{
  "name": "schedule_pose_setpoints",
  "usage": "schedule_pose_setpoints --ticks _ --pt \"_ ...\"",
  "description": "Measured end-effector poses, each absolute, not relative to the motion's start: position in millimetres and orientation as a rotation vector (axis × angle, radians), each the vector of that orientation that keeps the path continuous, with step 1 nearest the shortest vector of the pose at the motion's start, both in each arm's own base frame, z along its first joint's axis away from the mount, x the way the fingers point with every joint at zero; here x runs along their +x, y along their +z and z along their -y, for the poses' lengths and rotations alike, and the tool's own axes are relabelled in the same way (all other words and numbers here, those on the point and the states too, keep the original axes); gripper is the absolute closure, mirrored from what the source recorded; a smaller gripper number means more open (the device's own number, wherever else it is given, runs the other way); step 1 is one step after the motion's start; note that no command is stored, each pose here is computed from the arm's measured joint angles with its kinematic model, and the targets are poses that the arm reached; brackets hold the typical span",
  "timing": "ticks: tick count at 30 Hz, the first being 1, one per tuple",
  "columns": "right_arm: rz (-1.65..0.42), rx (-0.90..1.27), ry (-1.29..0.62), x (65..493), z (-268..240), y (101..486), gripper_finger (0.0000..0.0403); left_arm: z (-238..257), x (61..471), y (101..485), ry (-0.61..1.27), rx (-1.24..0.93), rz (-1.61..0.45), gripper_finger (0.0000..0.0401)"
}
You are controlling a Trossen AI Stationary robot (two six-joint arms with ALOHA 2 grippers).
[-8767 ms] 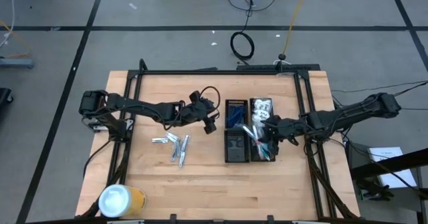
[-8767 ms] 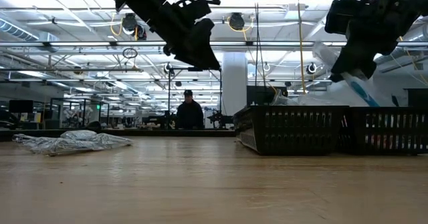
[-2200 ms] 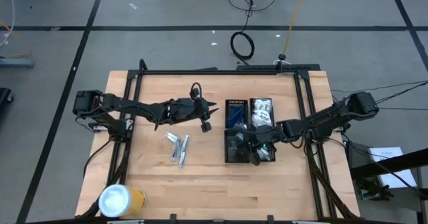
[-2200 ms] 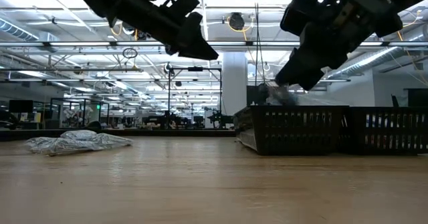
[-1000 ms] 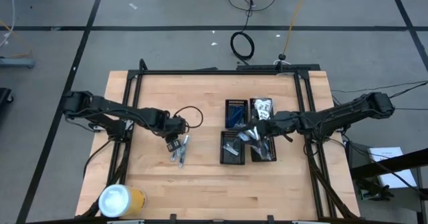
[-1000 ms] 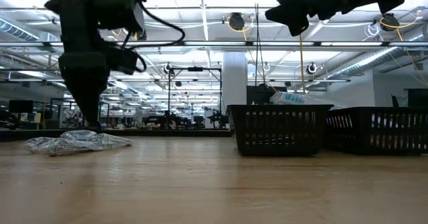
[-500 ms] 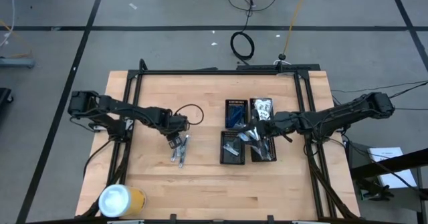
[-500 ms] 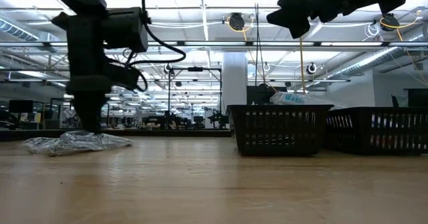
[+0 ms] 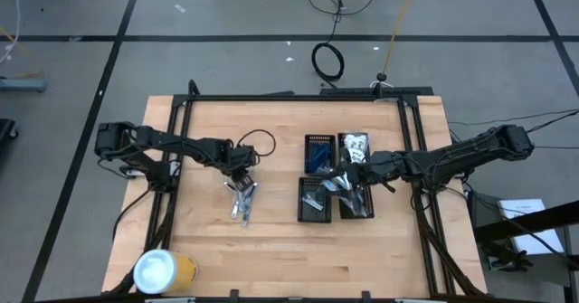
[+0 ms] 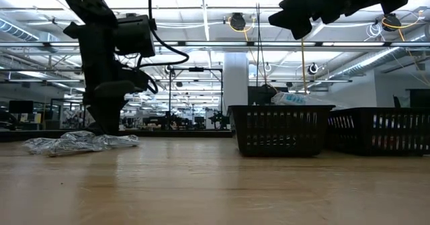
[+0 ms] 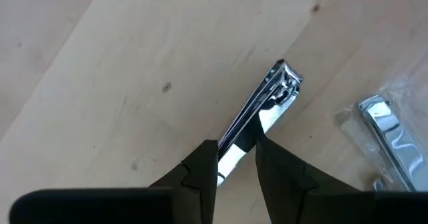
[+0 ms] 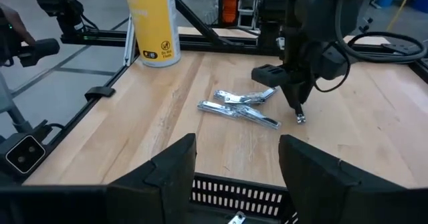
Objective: Pick & Place Travel size toiletries
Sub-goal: Put the nail cutter into the bottom left black basket
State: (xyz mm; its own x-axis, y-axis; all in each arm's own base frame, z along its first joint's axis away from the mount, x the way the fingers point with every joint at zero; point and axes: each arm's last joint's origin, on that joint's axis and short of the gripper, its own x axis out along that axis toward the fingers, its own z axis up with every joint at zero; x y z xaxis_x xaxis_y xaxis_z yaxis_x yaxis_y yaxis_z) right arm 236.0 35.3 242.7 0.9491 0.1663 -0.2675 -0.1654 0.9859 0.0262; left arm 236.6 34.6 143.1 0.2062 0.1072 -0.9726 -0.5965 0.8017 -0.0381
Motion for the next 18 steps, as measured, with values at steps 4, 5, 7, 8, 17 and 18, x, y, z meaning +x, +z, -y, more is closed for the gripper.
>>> schedule_pose_setpoints --ticks 4,5,7,8,17,18 --pt "-0.279 0.002 0.169 235.8 -35.3 242.1 0.0202 -35.9 236.1 142.9 0.521 -0.464 -1.280 0.0267" --pt "-0.280 0.001 0.169 235.8 -35.3 242.0 0.0202 -35.9 236.1 142.9 0.520 -0.462 -1.281 0.0255" --pt "-0.281 -0.001 0.169 235.8 -35.3 241.9 0.0202 -35.9 236.1 142.8 0.504 -0.442 -1.286 0.0228" --pt "-0.280 -0.001 0.169 235.8 -35.3 241.9 0.0202 -35.8 236.1 142.9 0.491 -0.427 -1.289 0.0216" --pt "-0.293 -0.003 0.169 235.4 -35.2 240.8 0.0203 -41.5 236.5 136.7 0.455 -0.368 -1.331 0.0185" --pt "-0.294 -0.003 0.169 235.4 -35.2 240.7 0.0203 -42.8 237.5 135.0 0.446 -0.359 -1.337 0.0188"
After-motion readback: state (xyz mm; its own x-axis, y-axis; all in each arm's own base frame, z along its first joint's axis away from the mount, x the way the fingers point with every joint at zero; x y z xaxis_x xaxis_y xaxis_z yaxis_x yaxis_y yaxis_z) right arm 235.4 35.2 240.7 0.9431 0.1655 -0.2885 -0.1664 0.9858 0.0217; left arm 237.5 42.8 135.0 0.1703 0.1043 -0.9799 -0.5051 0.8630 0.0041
